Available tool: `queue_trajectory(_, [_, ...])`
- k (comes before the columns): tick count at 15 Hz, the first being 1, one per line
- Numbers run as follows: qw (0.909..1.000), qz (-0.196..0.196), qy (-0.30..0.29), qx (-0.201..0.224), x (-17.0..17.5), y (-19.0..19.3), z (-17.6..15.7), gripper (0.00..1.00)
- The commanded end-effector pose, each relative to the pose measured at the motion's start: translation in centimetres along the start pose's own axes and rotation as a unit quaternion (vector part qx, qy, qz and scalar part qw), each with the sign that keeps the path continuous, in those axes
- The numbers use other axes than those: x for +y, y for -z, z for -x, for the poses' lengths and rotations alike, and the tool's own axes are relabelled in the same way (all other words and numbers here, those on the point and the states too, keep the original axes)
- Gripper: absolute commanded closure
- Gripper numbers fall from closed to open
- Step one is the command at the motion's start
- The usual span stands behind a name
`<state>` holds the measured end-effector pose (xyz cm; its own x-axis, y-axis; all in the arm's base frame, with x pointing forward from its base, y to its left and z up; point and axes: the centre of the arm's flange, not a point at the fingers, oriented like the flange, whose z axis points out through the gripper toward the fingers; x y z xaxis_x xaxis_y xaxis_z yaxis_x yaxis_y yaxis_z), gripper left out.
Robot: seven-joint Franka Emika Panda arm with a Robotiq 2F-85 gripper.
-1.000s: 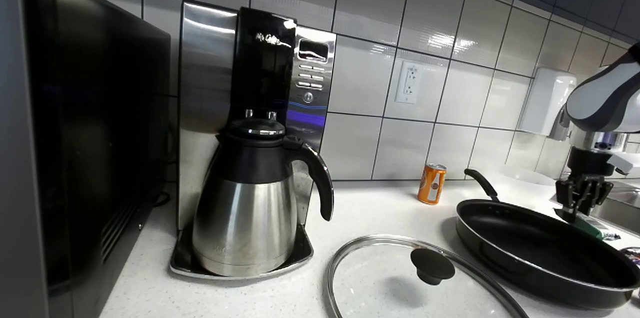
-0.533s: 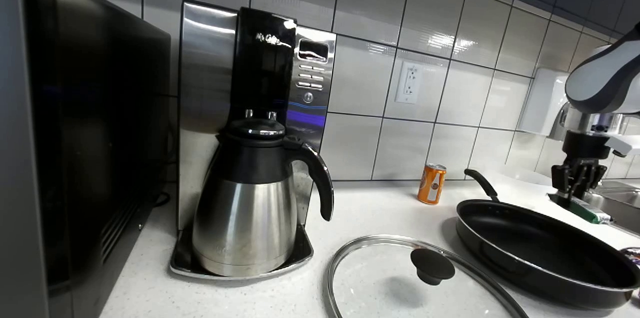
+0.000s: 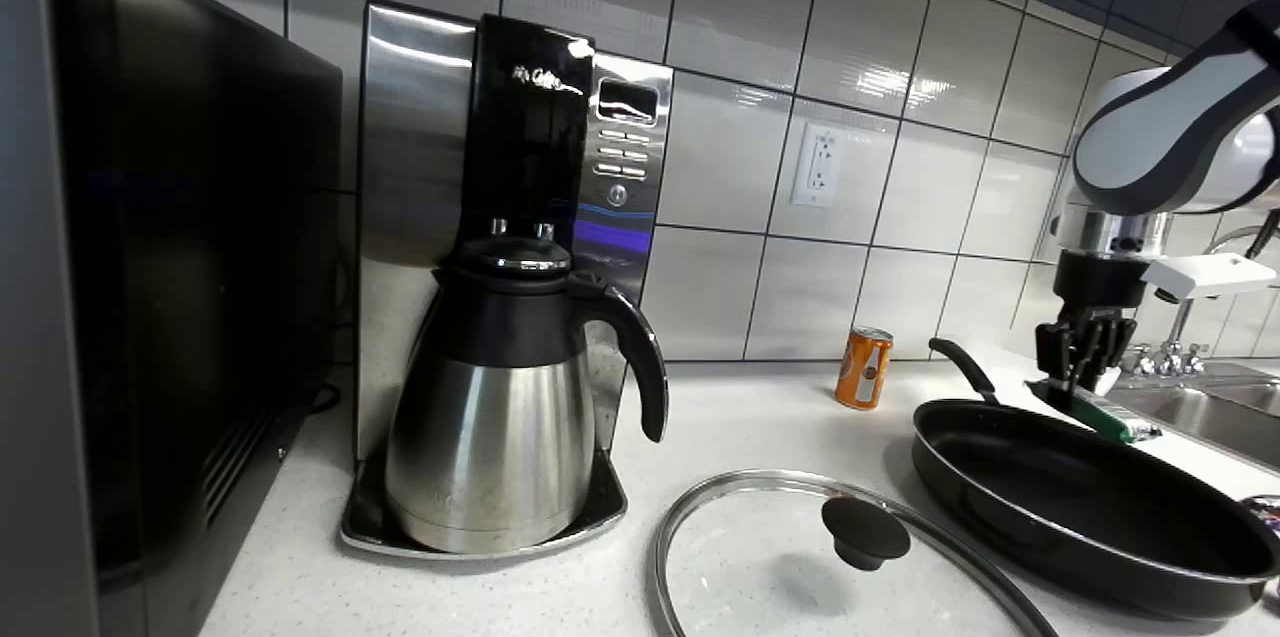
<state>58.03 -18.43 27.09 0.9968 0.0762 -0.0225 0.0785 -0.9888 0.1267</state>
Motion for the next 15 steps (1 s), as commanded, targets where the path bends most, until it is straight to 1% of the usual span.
queue_trajectory(1, [0.9997,-0.002,0.024,-0.008,-4.7,1.3,0.1,0.86])
queue_trajectory(5, [0.9979,-0.01,0.063,-0.008,-9.3,1.2,-0.4,0.86])
queue_trajectory(10, [0.9927,-0.022,0.118,-0.017,-14.5,0.7,-0.1,0.86])
queue_trajectory(13, [0.9892,-0.026,0.142,-0.022,-16.9,-0.1,0.4,0.86])
queue_trajectory(15, [0.9881,-0.028,0.15,-0.022,-17.8,-0.7,0.5,0.86])
